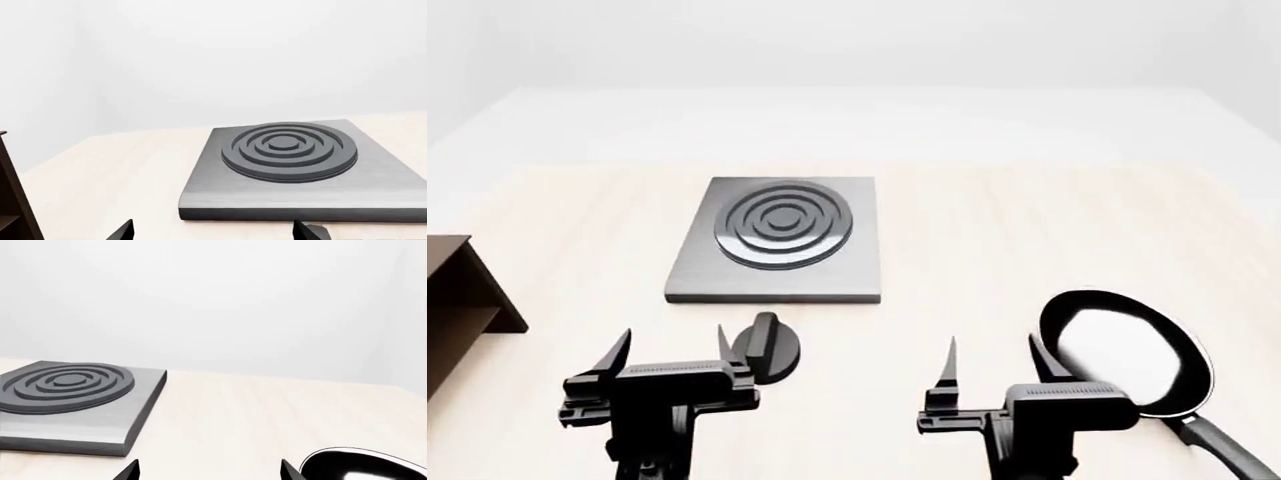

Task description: Turn on the stove and put the frying pan on it.

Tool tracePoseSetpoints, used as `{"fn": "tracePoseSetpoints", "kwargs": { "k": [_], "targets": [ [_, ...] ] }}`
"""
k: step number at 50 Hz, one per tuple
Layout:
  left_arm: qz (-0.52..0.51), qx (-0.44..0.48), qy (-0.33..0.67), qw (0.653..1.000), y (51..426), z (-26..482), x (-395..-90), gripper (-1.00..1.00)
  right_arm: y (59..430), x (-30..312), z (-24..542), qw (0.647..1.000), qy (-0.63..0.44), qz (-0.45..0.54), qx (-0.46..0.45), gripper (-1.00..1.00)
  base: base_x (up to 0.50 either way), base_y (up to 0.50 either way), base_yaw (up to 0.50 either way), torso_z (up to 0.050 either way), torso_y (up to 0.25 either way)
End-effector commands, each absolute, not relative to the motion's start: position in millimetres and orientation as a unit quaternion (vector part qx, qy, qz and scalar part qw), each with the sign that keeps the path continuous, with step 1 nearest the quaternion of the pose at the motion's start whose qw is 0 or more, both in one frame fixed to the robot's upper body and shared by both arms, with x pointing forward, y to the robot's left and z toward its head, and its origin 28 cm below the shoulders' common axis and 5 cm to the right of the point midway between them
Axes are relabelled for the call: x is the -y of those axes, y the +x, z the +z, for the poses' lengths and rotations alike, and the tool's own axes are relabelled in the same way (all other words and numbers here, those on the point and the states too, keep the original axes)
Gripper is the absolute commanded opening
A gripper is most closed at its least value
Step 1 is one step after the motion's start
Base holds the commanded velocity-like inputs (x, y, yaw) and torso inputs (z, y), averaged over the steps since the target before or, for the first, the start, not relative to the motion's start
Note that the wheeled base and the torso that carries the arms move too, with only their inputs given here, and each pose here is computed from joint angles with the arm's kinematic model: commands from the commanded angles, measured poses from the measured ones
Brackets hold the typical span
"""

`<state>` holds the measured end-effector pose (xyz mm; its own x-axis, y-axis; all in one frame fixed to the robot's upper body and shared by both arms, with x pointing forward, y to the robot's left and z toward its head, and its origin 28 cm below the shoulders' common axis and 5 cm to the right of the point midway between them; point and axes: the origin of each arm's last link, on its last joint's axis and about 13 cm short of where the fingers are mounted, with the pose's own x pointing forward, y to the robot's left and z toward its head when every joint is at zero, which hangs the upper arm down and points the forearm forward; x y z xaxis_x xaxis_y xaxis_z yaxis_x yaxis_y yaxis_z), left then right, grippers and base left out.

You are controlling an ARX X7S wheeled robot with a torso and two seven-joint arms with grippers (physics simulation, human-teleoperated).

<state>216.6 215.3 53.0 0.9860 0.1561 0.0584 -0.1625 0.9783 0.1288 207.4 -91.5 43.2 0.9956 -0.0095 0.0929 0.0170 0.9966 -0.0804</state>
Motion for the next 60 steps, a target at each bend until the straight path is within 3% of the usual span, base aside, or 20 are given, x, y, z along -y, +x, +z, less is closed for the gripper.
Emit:
{"fn": "tracePoseSetpoints", "kwargs": {
  "k": [1,21,60],
  "targets": [
    [0.081,0.015,0.063,0.995,219,50,-217,1.0,210,92,41,0.998,-0.047,-0.01,0.04,1.0,0.0,0.0,0.0,0.0,0.0],
    [0.143,-0.046,0.099,0.984,236,15,-239,1.0,209,89,36,0.998,-0.053,-0.005,0.033,1.0,0.0,0.0,0.0,0.0,0.0],
    [0.068,-0.067,0.109,0.989,240,1,-206,1.0,208,90,33,0.998,-0.053,-0.001,0.03,1.0,0.0,0.0,0.0,0.0,0.0]
  ]
}}
